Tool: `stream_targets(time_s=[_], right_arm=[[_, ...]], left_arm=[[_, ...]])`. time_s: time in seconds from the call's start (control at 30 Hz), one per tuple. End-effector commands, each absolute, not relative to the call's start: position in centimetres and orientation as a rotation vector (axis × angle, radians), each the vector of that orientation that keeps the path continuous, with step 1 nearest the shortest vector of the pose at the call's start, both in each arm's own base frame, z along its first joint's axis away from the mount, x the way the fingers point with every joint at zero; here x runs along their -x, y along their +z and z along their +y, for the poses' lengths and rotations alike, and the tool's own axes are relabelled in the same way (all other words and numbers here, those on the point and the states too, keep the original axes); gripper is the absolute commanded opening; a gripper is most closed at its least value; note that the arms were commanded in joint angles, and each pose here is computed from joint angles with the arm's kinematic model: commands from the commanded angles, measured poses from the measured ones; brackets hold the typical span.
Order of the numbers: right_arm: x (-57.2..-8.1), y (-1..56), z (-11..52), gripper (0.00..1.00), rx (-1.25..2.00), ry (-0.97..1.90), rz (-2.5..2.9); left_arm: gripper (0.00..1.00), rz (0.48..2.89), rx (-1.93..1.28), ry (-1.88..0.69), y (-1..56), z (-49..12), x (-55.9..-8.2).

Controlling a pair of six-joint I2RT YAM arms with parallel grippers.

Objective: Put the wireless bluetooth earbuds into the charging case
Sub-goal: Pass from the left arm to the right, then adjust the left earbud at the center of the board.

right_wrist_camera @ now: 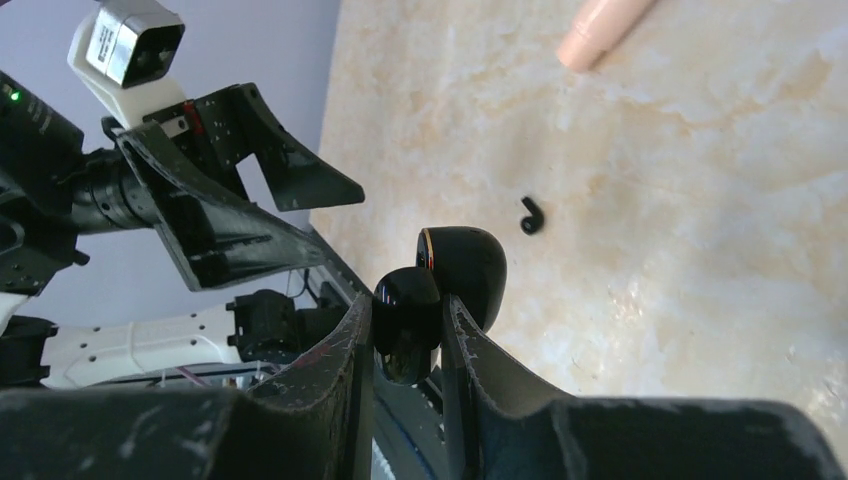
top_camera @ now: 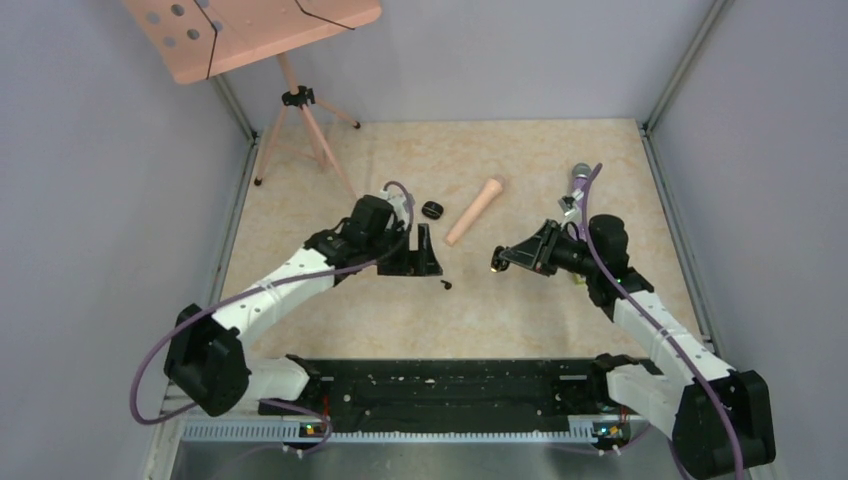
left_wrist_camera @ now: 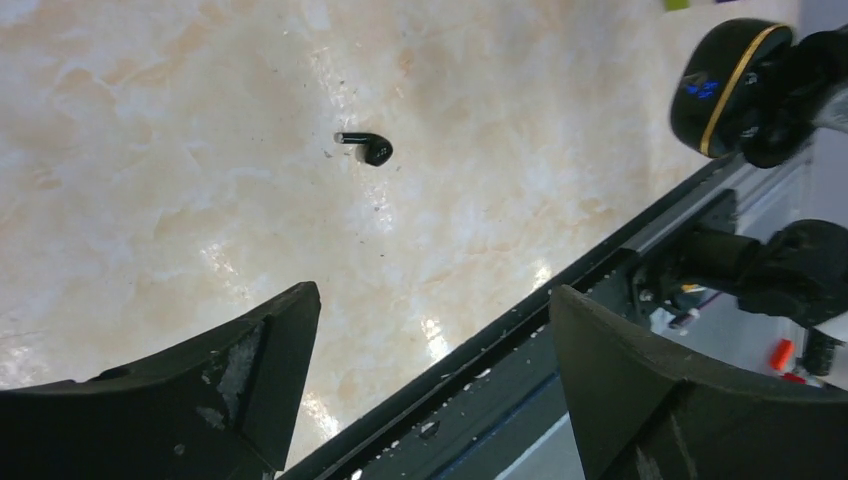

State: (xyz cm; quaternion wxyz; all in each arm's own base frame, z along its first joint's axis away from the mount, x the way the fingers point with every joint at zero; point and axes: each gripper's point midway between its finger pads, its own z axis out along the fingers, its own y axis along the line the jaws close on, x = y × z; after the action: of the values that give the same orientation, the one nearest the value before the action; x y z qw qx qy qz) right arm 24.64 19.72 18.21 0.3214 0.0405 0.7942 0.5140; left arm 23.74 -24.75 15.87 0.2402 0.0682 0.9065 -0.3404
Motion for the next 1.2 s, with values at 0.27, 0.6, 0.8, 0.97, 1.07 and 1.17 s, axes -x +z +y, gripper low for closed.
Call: stream_targets(time_s=[0.27,0.6,0.8,0.97,1.07,1.17], right_arm=[[-23.5,17.4,17.6,0.00,-0.126,1.306,2.137],[-23.3,17.3,17.6,0.00,-0.121,1.321,2.138],[-23.2,17.4,17.8,0.00,-0.107,1.336,2.136],[-22.8,17.5,17.8,0.00,-0.105,1.340,2.133],[-22.7,17.4,17.7,0.00,-0.107,1.337,2.136],[-22.7,17.2,17.7,0.00,-0.107,1.335,2.137]], left_arm=[[0.60,2.587,-0.312,-0.608,8.0,-28.4,-25.4],[0.64,2.523,-0.544,-0.378,7.3,-28.8,-27.8],[0.52,2.597,-0.391,-0.296,5.5,-29.6,-30.5],[0.47,2.632,-0.229,-0.236,4.1,-28.7,-31.4],[0.46,2.654,-0.218,-0.192,3.4,-28.0,-31.0],[0.46,2.674,-0.223,-0.177,2.7,-27.4,-30.4]])
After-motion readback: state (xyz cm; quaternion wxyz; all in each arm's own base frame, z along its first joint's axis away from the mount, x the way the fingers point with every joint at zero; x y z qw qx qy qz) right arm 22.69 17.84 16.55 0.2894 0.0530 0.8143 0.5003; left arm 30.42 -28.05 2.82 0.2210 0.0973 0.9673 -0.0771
